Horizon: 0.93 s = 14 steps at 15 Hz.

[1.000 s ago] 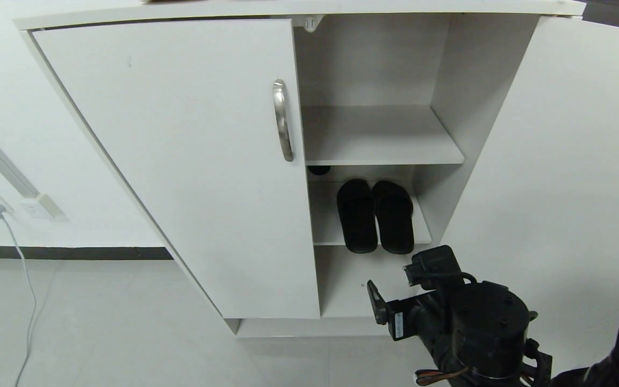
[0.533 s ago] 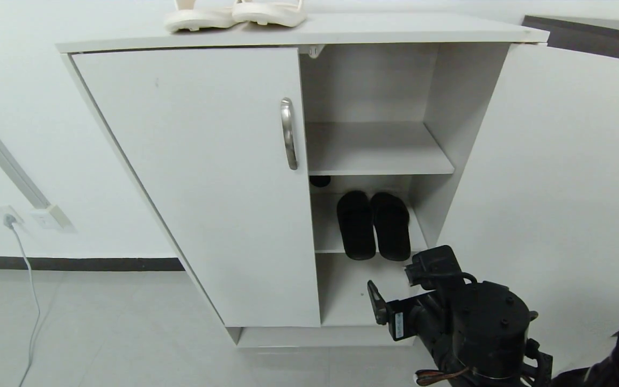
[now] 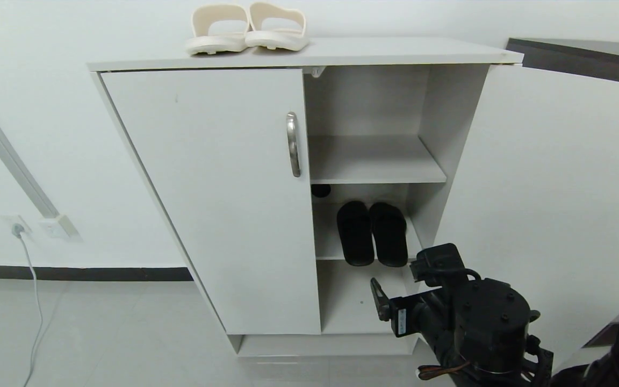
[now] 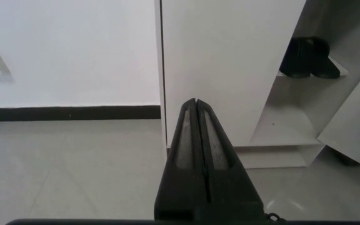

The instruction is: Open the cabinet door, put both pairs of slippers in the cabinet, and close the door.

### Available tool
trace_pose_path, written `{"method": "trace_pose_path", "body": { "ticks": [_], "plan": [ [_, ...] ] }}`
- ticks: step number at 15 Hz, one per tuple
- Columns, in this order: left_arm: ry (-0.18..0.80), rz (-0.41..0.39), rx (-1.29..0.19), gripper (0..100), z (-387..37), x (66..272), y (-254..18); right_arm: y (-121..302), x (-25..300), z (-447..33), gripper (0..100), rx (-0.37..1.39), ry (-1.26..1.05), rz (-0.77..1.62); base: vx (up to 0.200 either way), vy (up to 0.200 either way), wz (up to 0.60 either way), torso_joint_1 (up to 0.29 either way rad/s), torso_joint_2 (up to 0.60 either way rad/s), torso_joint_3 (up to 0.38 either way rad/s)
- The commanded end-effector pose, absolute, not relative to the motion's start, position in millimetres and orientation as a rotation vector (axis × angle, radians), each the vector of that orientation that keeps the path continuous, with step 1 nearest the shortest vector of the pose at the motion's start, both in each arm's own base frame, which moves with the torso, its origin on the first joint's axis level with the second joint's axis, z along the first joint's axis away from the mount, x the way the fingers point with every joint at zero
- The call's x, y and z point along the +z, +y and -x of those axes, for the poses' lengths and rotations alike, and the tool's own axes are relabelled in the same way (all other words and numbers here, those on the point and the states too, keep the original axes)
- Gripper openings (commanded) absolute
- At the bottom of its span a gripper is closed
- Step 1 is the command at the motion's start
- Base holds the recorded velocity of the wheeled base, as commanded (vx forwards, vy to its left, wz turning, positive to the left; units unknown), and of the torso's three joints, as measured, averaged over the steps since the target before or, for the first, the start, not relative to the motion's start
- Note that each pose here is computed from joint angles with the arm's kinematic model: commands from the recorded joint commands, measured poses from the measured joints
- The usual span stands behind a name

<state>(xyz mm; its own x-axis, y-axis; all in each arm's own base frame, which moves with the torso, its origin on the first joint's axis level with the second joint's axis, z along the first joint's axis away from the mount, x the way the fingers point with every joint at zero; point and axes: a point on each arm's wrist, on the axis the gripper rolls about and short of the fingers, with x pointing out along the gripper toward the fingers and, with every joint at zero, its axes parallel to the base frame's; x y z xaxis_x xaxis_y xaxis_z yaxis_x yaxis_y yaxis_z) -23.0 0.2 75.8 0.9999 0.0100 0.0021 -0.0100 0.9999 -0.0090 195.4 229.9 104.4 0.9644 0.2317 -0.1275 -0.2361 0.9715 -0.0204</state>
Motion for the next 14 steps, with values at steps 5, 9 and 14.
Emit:
{"method": "trace_pose_path", "body": {
  "ticks": [5,9,14],
  "plan": [
    [0.000,0.012,0.011,0,22.9,75.7,0.2,227.4,98.5,-193.3,100,0.241,0.138,0.048,0.000,0.120,0.00,-0.002,0.00,0.002],
    [-0.002,0.012,0.011,0,22.9,75.9,0.2,225.4,97.9,-191.0,100,0.279,0.130,0.034,0.000,0.200,0.00,0.002,0.00,0.004],
    [-0.002,0.014,0.011,0,22.9,75.9,0.2,222.2,92.6,-188.1,100,0.294,0.145,0.049,0.000,0.200,0.00,0.001,0.00,0.004]
  ]
}}
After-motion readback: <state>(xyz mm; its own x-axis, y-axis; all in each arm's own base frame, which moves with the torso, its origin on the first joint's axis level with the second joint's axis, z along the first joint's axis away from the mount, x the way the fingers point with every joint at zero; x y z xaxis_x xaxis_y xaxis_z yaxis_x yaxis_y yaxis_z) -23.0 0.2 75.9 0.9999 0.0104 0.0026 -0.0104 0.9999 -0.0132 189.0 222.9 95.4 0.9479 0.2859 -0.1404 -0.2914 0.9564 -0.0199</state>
